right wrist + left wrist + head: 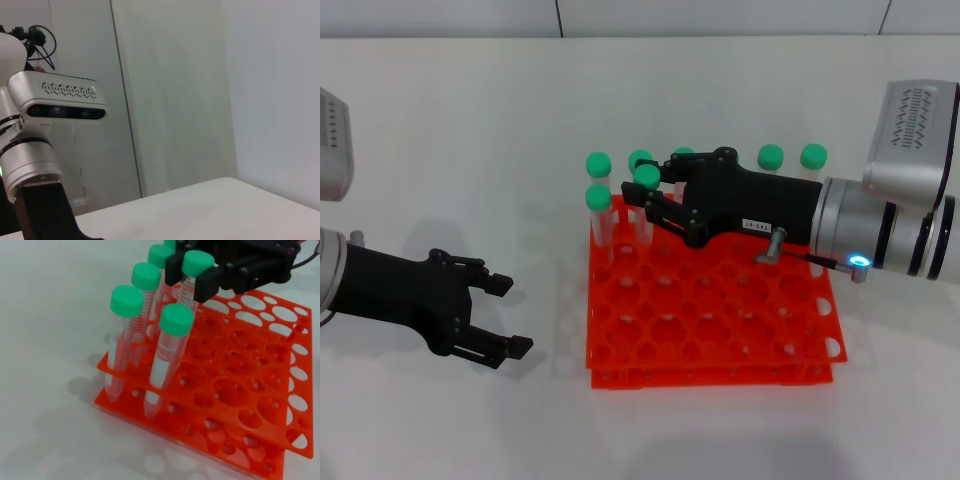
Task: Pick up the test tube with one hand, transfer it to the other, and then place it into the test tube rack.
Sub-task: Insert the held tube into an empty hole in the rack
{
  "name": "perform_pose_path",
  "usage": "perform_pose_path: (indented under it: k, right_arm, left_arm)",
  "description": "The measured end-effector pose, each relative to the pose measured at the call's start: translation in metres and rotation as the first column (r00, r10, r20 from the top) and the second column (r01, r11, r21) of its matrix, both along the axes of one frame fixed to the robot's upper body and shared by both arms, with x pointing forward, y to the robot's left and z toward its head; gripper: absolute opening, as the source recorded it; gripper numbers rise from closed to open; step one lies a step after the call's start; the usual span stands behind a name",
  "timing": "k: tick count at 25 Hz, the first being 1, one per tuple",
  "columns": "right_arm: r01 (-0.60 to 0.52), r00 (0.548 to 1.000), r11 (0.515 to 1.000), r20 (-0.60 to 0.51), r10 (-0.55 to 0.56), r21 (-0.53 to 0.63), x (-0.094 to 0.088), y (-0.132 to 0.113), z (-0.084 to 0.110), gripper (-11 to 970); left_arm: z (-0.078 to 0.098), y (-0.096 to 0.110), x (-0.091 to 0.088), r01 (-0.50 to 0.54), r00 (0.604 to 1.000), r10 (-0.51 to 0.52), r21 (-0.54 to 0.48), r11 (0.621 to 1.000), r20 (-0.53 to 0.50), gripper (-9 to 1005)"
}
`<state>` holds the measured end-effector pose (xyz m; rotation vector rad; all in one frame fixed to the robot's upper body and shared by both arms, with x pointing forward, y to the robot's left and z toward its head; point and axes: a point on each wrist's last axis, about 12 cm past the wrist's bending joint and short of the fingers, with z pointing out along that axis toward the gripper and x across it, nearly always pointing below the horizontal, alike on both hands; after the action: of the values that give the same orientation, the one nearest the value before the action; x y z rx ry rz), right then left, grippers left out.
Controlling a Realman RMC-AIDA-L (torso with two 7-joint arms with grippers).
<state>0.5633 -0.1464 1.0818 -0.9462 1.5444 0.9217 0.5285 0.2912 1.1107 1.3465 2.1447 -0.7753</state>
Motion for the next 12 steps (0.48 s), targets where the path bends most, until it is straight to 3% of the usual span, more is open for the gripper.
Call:
perform_pose_path:
  k: [12]
  right_arm:
    - [-0.007,1.0,1.0,0.003,0.007,-0.001,0.0009,-0.0002,0.0011,265]
  left_arm:
    - [0.0,0.0001,0.0,0.0,1.0,0.0,0.0,1.0,0.0,874]
